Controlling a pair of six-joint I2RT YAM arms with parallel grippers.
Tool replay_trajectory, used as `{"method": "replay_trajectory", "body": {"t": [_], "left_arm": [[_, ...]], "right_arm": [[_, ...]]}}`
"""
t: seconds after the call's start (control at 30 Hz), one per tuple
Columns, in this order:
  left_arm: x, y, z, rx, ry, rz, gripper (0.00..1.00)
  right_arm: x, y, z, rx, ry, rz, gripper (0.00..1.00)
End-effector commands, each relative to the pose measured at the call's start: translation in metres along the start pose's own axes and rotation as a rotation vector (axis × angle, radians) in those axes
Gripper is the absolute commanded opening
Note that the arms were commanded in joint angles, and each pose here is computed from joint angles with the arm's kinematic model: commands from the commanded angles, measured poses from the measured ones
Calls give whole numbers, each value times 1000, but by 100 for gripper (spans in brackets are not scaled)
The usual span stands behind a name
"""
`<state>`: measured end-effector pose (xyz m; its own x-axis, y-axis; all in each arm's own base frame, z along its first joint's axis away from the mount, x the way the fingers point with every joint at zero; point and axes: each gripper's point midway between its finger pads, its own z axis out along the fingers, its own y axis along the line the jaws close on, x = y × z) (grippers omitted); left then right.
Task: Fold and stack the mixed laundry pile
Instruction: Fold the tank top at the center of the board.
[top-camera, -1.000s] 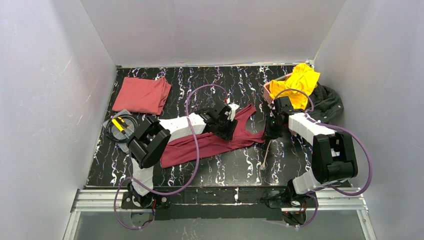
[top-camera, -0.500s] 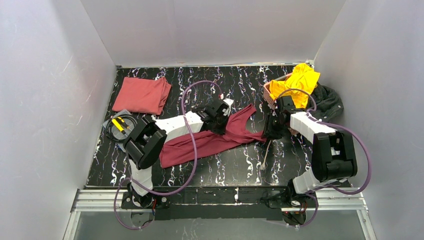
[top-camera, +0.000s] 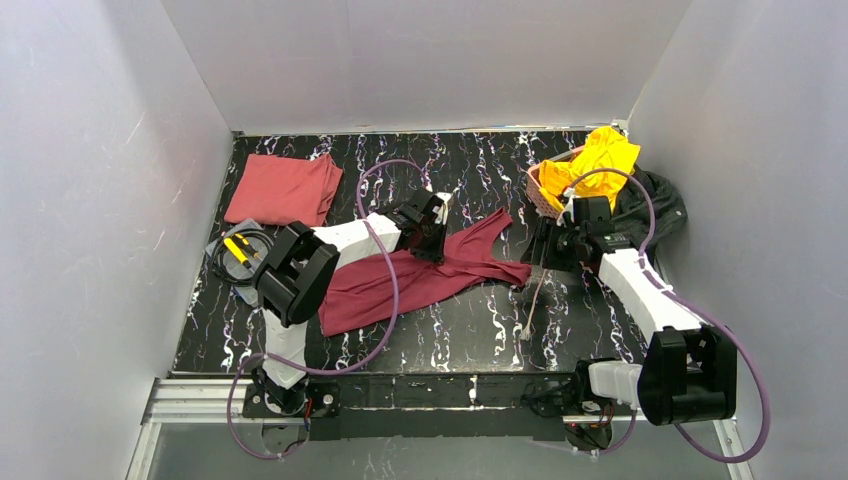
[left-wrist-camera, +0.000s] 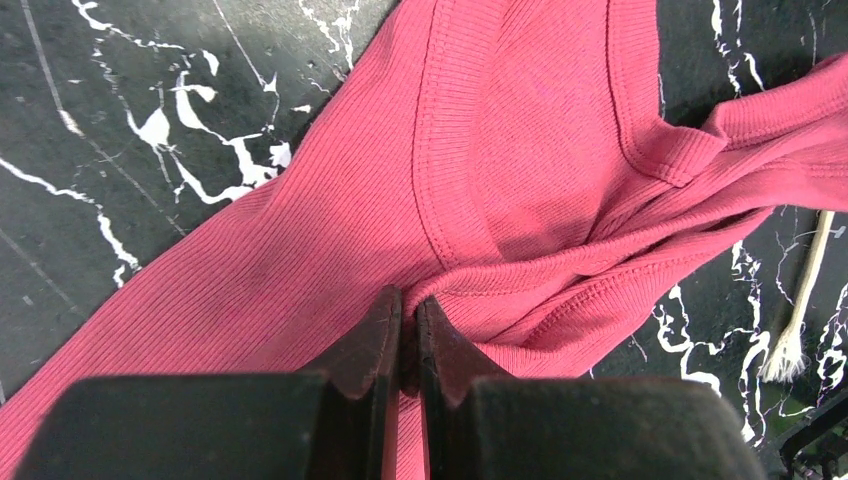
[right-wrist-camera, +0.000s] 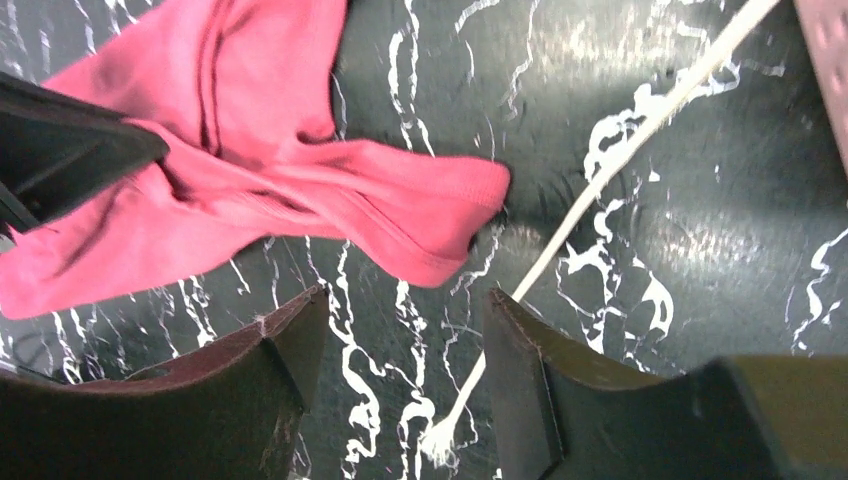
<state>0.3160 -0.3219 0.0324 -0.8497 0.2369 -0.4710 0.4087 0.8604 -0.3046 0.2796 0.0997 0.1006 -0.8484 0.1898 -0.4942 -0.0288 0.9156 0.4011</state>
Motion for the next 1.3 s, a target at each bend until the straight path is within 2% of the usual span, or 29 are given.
{"method": "replay_trajectory", "body": {"t": [0.0,0.37,0.5,0.6,0.77,0.87,1.07,1.27], "left_arm": [[-7,-11,-3,45,7,-3,0],[-5,-13,0,61,15,-17,0],[-5,-12,-1,57,15,-17,0],[-5,-11,-1,54,14,-14,0],[-2,-6,2,37,21,5,0],[0,-4,3,31,24,13,0],[1,-7,3,58,18,24,0],[-2,-12,0,84,9,40,0]], "right_arm": [[25,-6,4,2,46,-22,65],[51,-16,33,108,142,-75,61],[44,-21,39,142,113,-82,54],[37,-21,44,145,103,-85,41],[15,-12,36,146,64,-101,11],[5,-12,30,172,54,-103,1],[5,-7,9,204,139,-86,1],[16,-19,-24,297,131,-49,1]]}}
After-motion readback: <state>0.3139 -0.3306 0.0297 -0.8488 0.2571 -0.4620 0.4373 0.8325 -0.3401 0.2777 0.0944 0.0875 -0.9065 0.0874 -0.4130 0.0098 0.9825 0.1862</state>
